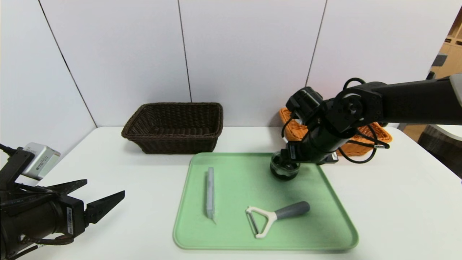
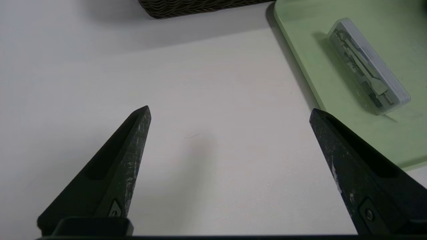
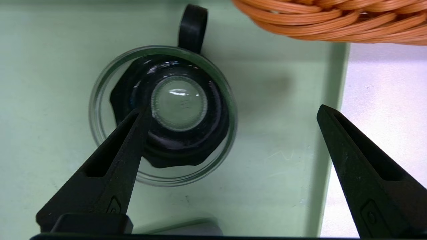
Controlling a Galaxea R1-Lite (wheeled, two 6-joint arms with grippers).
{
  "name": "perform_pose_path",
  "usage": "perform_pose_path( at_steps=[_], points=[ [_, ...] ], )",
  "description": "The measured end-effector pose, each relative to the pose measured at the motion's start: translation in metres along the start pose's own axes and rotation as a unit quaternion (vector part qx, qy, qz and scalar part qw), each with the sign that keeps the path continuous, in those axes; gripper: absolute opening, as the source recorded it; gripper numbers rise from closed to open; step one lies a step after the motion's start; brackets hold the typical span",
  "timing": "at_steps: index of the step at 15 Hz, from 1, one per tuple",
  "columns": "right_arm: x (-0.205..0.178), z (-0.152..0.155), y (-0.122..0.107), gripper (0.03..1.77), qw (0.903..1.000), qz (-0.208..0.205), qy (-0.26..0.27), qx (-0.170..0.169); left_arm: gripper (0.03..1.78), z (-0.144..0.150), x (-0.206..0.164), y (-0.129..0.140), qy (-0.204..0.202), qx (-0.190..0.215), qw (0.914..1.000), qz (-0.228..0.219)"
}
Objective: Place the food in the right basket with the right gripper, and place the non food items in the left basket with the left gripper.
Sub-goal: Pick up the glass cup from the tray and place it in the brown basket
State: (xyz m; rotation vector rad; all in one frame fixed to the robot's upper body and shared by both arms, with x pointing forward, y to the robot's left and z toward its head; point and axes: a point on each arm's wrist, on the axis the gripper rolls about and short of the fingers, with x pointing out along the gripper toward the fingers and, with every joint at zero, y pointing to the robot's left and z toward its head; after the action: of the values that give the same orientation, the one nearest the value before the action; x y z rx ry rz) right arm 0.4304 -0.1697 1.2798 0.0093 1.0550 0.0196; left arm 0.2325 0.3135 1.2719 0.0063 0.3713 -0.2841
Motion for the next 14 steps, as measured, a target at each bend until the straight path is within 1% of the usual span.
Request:
perform_pose_path(
  at_steps=[1,3,4,7,8,9,10,14],
  points=[
    [0.0006,-0.0002,0.0004,1.61,1.0000,0.000,0.000,-0.002,1.69,0.0000,0.0000,0.0000,0.000,0.000,1.0000,0.000],
    [0.0010,-0.0003,0.0007,1.26,1.0000,0.000,0.001,-0.002,1.69,0.0001,-0.0003,0.0000,-0.001,0.000,1.0000,0.000],
    [0.0012,-0.0002,0.0003,1.12,1.0000,-0.002,0.001,-0.002,1.69,0.0002,-0.0006,-0.0001,-0.001,0.001,1.0000,0.000],
    [0.0016,-0.0007,0.0003,0.79,1.0000,-0.002,0.002,-0.002,1.69,-0.0003,-0.0010,-0.0002,-0.001,0.000,1.0000,0.000],
    [0.0016,-0.0010,0.0002,0.59,1.0000,-0.003,0.002,-0.002,1.69,-0.0004,-0.0010,-0.0002,-0.001,0.001,1.0000,0.000],
    [0.0017,-0.0009,0.0003,0.10,1.0000,-0.002,0.001,-0.001,1.69,-0.0004,-0.0010,-0.0002,-0.001,0.001,1.0000,0.000],
    [0.0013,-0.0010,0.0000,0.06,1.0000,-0.002,0.002,-0.002,1.69,-0.0003,-0.0010,-0.0002,-0.001,0.001,1.0000,0.000],
    [0.0005,-0.0012,-0.0003,0.06,1.0000,-0.002,0.002,-0.001,1.69,-0.0002,-0.0010,-0.0002,-0.001,0.001,1.0000,0.000]
  ],
)
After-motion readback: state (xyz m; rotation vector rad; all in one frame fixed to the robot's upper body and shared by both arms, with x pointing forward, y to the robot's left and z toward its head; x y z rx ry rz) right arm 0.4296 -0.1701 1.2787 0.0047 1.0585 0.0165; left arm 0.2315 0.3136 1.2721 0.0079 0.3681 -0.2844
